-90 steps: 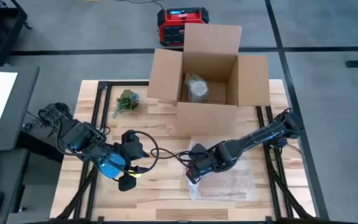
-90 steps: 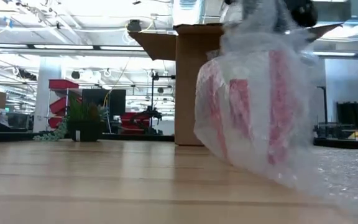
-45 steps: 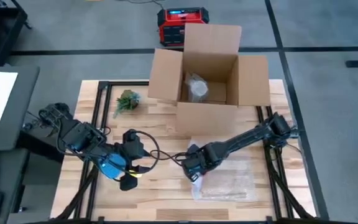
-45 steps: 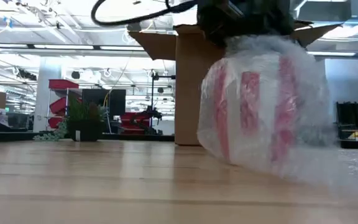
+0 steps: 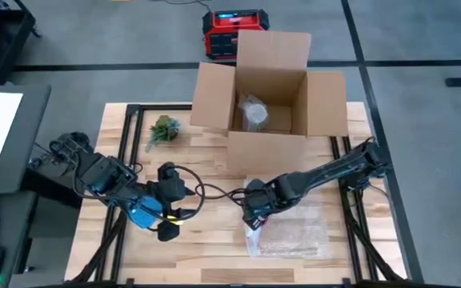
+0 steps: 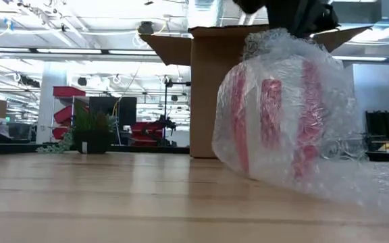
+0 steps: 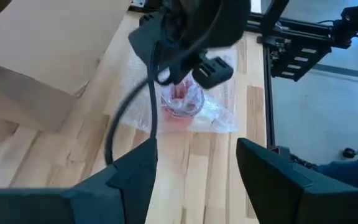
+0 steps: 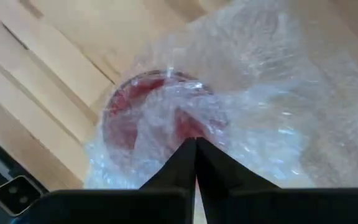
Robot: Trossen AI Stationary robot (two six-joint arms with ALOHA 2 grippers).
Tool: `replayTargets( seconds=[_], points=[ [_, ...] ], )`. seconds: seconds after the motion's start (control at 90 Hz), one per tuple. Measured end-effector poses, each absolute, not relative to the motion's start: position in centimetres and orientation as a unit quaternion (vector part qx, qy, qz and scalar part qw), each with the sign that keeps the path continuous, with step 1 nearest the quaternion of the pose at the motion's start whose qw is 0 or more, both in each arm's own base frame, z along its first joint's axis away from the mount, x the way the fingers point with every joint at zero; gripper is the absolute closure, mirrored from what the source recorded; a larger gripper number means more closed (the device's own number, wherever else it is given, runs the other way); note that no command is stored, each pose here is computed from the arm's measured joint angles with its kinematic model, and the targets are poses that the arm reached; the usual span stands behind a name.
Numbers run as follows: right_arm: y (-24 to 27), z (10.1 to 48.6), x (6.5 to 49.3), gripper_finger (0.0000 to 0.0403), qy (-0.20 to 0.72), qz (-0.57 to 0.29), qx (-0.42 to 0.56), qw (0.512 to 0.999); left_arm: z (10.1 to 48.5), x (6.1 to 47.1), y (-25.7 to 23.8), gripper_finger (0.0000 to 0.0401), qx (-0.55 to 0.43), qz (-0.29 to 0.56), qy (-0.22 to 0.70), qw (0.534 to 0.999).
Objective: Wrap mug
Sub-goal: Wrap the red mug in the bubble wrap
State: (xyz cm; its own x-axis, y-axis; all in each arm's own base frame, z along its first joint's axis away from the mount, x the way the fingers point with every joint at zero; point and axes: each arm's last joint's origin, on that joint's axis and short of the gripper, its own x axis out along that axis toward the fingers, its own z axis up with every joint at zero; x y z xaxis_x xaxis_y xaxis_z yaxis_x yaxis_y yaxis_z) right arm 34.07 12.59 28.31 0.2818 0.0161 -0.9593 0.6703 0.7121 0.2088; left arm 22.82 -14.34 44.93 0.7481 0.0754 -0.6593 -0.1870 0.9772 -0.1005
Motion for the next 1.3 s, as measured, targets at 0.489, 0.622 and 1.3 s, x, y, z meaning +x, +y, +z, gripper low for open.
replayTargets(
  seconds=[0.489, 0.622, 1.3],
  points=[
    [14.3, 24.3, 36.5, 0.0403, 0.572, -0.207, 0.291, 0.739, 44.9, 22.9, -14.2, 0.0200, -0.080, 0.076, 0.345, 0.932],
    [14.2, 20.8, 37.8, 0.0403, 0.608, -0.217, 0.275, 0.713, 45.0, 23.0, -14.0, 0.0200, -0.077, 0.080, 0.344, 0.932],
    [13.7, 29.6, 33.8, 0.0403, 0.483, -0.240, 0.318, 0.780, 45.0, 23.1, -14.0, 0.0200, -0.085, 0.084, 0.341, 0.933]
  ],
)
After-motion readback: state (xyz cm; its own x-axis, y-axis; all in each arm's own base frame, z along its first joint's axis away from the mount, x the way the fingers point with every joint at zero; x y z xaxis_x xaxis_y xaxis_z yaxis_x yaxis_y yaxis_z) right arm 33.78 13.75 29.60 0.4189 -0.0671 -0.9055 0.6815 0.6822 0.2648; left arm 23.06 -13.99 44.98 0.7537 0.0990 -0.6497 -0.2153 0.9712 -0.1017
